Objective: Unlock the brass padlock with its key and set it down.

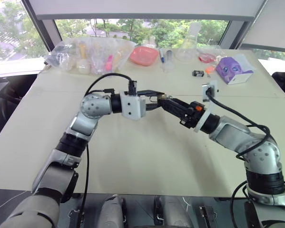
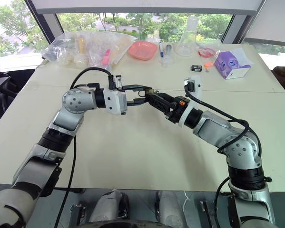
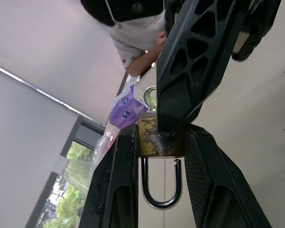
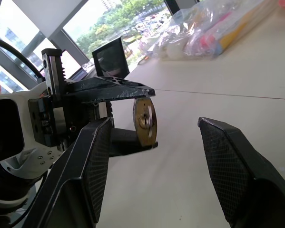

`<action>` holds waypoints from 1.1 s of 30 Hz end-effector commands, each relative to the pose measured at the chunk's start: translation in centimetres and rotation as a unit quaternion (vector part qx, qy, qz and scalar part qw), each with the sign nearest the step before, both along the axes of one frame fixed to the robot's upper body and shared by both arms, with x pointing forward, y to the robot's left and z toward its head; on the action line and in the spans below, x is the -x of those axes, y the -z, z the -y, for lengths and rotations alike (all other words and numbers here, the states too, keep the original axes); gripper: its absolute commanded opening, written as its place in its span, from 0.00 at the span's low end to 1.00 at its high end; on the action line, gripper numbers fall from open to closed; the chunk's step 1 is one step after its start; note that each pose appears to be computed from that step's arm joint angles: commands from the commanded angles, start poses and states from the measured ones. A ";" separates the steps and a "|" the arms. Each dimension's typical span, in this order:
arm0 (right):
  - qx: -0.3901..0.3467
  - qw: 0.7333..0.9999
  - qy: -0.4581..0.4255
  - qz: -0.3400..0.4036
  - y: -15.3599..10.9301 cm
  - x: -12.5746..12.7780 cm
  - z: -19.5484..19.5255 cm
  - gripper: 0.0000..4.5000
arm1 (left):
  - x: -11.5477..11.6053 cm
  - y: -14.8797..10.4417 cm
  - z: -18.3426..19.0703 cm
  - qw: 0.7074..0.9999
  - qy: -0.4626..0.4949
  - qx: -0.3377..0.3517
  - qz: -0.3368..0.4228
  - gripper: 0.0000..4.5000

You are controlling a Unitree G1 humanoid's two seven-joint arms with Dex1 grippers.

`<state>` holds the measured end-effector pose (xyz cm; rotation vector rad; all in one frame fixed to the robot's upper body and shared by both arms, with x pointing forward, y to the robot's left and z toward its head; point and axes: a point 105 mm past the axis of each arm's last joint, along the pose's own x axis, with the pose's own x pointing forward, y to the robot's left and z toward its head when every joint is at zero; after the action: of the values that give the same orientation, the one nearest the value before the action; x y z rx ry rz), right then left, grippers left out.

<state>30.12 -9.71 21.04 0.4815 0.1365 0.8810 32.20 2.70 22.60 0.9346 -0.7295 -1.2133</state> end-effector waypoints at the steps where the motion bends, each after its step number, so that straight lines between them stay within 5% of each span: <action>1: -0.016 1.000 -0.001 0.020 -1.4 0.0 0.2 0.66 | 0.8 -0.9 0.4 1.000 0.014 0.010 0.017 0.16; 4: -0.014 1.000 -0.003 0.013 -1.1 0.0 0.2 0.46 | 0.9 -0.9 0.5 1.000 0.017 0.008 0.020 0.16; 8: -0.017 1.000 -0.003 0.009 -1.0 0.1 0.3 0.01 | 0.9 -0.7 0.4 1.000 0.017 0.001 0.025 0.16; 12: -0.013 1.000 -0.005 0.006 -0.8 0.1 0.3 0.01 | 0.8 -0.7 0.3 1.000 0.016 -0.002 0.021 0.16; 19: -0.022 1.000 0.002 0.007 -1.1 -0.2 0.4 0.00 | 0.0 -1.4 -0.4 0.999 -0.005 0.029 -0.015 0.94; 20: -0.023 1.000 0.004 0.007 -1.1 -0.2 0.4 0.00 | -0.3 -1.4 -0.5 0.999 -0.013 0.034 -0.030 0.98; 25: -0.026 0.999 0.017 0.003 -1.0 -0.6 0.8 0.00 | -1.0 -1.6 -3.2 0.960 -0.030 0.111 -0.253 0.98; 33: -0.034 0.999 0.004 0.003 -1.3 -0.4 0.4 0.00 | -2.7 -1.8 -4.6 0.932 -0.073 0.162 -0.314 0.98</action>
<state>30.80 -10.30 20.66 0.5448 0.1545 0.8465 34.99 7.34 23.24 0.2869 -0.2779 -1.1325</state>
